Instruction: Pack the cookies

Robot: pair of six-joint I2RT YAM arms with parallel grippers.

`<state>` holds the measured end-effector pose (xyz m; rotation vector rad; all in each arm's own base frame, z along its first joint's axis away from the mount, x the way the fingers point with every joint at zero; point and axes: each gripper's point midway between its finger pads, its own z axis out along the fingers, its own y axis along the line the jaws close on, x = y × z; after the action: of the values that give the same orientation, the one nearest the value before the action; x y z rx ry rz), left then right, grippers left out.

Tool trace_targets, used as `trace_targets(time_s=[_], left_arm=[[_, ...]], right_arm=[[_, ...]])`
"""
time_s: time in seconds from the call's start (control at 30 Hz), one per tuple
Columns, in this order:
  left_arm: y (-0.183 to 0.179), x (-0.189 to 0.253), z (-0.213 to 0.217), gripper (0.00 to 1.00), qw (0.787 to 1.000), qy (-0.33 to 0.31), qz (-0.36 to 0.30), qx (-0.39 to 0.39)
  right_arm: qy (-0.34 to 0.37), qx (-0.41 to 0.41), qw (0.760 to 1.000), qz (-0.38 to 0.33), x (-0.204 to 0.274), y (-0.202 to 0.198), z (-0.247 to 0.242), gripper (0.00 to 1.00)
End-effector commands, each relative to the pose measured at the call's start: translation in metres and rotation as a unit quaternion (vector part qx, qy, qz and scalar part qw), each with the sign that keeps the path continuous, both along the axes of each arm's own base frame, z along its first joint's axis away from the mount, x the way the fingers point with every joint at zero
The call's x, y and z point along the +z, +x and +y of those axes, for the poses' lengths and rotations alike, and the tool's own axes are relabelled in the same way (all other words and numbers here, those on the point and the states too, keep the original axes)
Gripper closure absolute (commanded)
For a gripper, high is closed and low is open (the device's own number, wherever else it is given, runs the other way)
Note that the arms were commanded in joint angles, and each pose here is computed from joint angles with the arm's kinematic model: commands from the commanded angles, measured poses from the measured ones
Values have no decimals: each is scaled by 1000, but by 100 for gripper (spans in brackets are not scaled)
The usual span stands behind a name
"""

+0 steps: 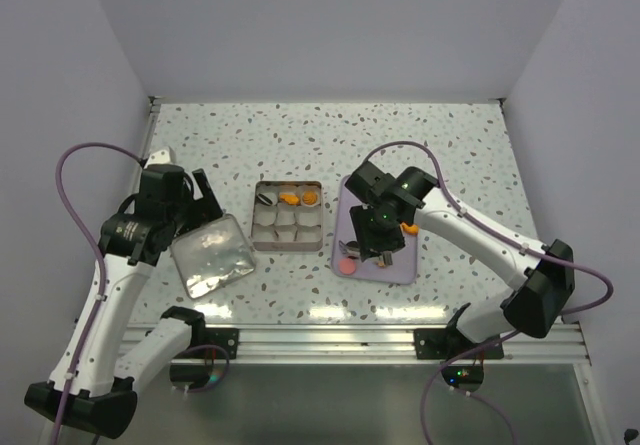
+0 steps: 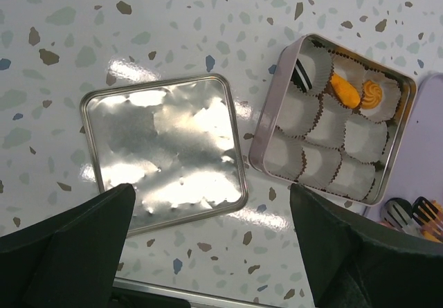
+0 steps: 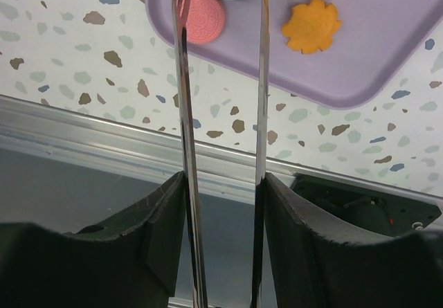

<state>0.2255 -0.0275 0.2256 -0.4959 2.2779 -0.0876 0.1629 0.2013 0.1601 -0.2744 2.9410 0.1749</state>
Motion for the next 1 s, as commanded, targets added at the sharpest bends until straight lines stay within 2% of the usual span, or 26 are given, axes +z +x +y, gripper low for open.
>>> trace_targets(time_s=[0.0,0.17,0.37,0.53,0.83,0.93,0.97], left_arm=[[4,2,3,0,1000,10,-14,3],[5,0,3,0,1000,10,-14,3],[4,0,6,0,1000,20,-16,5],[2,-1,10,0,999,28,-17,7],[-1,9,16,0,999,36,-28,17],[-1,13,16,0,999,37,-31,16],[-2,14,16,0,999,36,-32,16]], right_arm=[[16,9,1000,-10,9,4,10,50],[-2,12,1000,-4,6,1,9,51],[-24,11,1000,3,-1,0,5,59],[-37,7,999,-10,6,7,3,61],[-57,-2,992,-115,81,57,10,61],[-33,0,990,-134,102,73,28,61],[-2,7,990,-139,114,75,40,62]])
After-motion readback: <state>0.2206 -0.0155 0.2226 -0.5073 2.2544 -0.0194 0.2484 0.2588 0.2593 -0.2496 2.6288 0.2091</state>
